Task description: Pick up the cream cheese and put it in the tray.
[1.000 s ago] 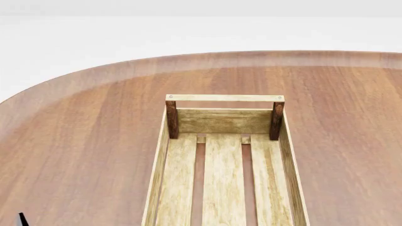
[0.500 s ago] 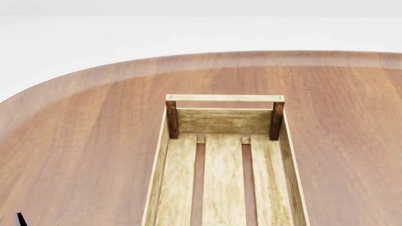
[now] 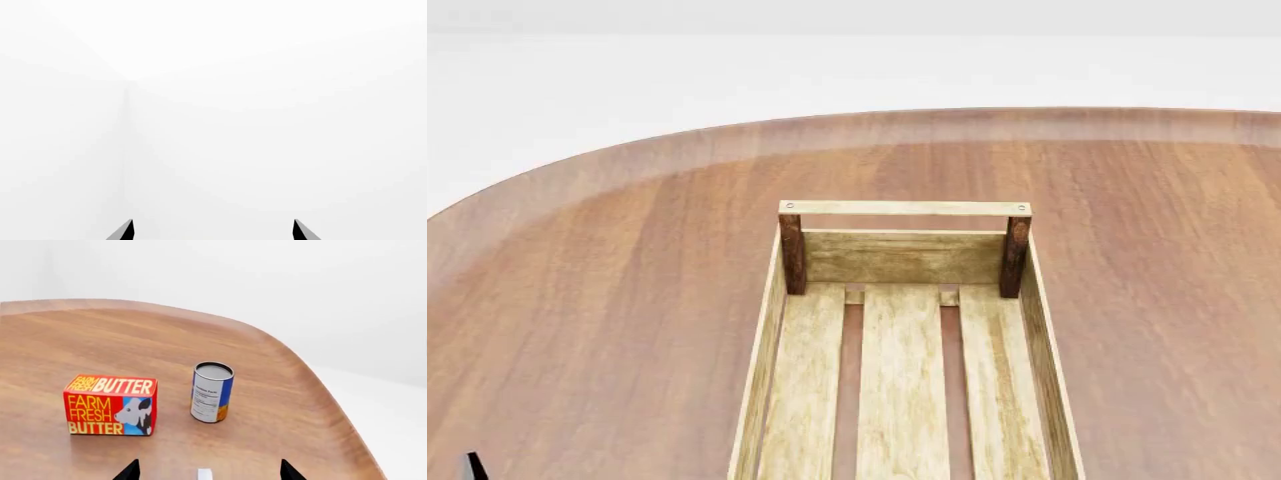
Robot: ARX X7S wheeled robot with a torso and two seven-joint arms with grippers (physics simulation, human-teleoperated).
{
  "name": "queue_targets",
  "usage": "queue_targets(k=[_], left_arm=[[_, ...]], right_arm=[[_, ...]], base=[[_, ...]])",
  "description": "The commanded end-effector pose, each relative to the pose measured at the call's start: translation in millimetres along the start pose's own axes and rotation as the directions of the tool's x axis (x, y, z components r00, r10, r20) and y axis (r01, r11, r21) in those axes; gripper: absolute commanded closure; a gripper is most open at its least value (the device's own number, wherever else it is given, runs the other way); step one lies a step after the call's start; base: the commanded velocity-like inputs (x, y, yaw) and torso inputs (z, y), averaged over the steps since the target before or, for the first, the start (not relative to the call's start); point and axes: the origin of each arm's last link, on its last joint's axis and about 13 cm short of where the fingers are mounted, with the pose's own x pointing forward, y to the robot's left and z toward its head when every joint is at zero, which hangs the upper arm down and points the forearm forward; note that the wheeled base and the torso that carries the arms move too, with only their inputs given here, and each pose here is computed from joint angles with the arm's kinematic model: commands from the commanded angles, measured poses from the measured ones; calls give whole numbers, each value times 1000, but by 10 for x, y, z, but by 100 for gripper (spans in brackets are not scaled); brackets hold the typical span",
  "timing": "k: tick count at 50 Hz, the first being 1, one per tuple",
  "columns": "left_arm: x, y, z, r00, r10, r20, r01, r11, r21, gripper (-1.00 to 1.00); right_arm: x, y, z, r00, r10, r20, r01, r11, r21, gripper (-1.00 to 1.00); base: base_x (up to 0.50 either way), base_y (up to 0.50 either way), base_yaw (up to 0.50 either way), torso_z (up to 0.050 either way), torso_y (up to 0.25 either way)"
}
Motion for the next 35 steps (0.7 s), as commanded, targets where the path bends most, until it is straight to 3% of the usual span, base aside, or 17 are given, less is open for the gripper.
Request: queue_targets(k=[1,35], left_arm=[[1,0,-11,1000,-1,-1,1,1000,-1,-100],[0,-18,-58,1000,-3,-18,3,1000,-4,-100]], right_arm=[[3,63,-85,999,1,-32,-2,1000,-26,-100],[153,94,-250,995,-20,-101,15,998,-59,-100]], base=[[0,0,0,0,0],[0,0,0,0,0]])
